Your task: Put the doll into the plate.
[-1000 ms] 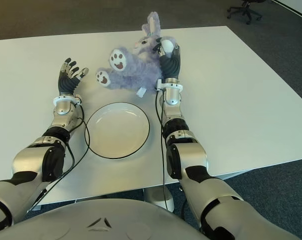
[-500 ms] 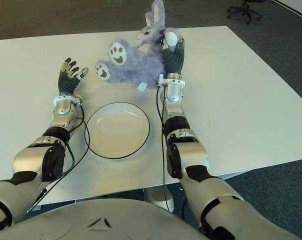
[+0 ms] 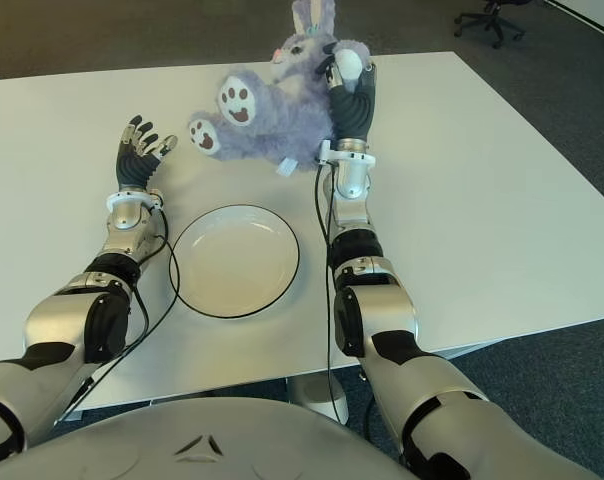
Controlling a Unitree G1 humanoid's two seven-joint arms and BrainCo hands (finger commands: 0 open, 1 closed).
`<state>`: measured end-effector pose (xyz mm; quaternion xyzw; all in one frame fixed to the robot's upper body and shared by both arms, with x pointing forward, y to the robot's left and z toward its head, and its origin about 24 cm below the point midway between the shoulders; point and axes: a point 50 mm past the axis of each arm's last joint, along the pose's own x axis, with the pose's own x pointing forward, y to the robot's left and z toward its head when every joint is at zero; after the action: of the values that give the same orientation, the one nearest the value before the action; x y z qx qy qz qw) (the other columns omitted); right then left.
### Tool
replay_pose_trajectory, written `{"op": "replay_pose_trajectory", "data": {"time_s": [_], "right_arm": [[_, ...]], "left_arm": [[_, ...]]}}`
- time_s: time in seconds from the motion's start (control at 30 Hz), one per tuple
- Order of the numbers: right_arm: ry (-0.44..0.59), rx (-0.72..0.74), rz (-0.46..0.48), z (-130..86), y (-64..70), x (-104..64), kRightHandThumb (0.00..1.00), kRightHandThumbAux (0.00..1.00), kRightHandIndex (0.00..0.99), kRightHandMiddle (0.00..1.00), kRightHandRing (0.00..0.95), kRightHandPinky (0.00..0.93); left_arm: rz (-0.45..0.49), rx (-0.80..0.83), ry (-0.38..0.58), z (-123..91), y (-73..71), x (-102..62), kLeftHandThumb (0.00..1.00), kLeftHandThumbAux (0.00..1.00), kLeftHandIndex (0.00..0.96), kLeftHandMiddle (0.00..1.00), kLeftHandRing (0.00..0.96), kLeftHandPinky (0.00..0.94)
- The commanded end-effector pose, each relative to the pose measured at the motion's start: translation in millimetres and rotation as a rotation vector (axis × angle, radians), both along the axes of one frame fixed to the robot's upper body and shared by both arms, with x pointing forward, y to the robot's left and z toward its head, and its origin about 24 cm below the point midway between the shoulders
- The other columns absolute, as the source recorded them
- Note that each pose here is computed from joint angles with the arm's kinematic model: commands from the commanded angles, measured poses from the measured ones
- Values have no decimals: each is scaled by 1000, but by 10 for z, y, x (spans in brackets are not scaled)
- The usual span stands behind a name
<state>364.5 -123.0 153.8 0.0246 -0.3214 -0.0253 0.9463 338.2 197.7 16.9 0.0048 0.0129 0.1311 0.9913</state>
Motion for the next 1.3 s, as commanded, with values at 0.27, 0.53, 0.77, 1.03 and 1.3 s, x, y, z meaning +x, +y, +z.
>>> {"op": "replay_pose_trajectory", "data": {"time_s": [0.27,0.53,0.77,1.03,1.3], "right_arm": [[-61,-1,-11,18,-22,-107,833,684,392,574,651,610],[-88,-17,-9,12,-34,-177,833,683,393,572,641,620],[-100,-30,5,7,-40,-214,834,682,396,576,642,644],[-110,-52,-1,-10,-51,-253,832,683,392,564,619,629],[-124,-70,-6,-38,-61,-316,834,681,398,578,653,672]], "left_arm": [[10,-127,550,-1140,-183,-916,97,710,18,132,136,114],[11,-122,550,-1136,-181,-909,93,705,20,135,139,120],[11,-119,550,-1132,-181,-904,99,707,17,132,136,113],[9,-114,550,-1128,-175,-898,100,709,15,129,134,119],[13,-114,548,-1126,-170,-897,95,709,20,133,138,118]]}}
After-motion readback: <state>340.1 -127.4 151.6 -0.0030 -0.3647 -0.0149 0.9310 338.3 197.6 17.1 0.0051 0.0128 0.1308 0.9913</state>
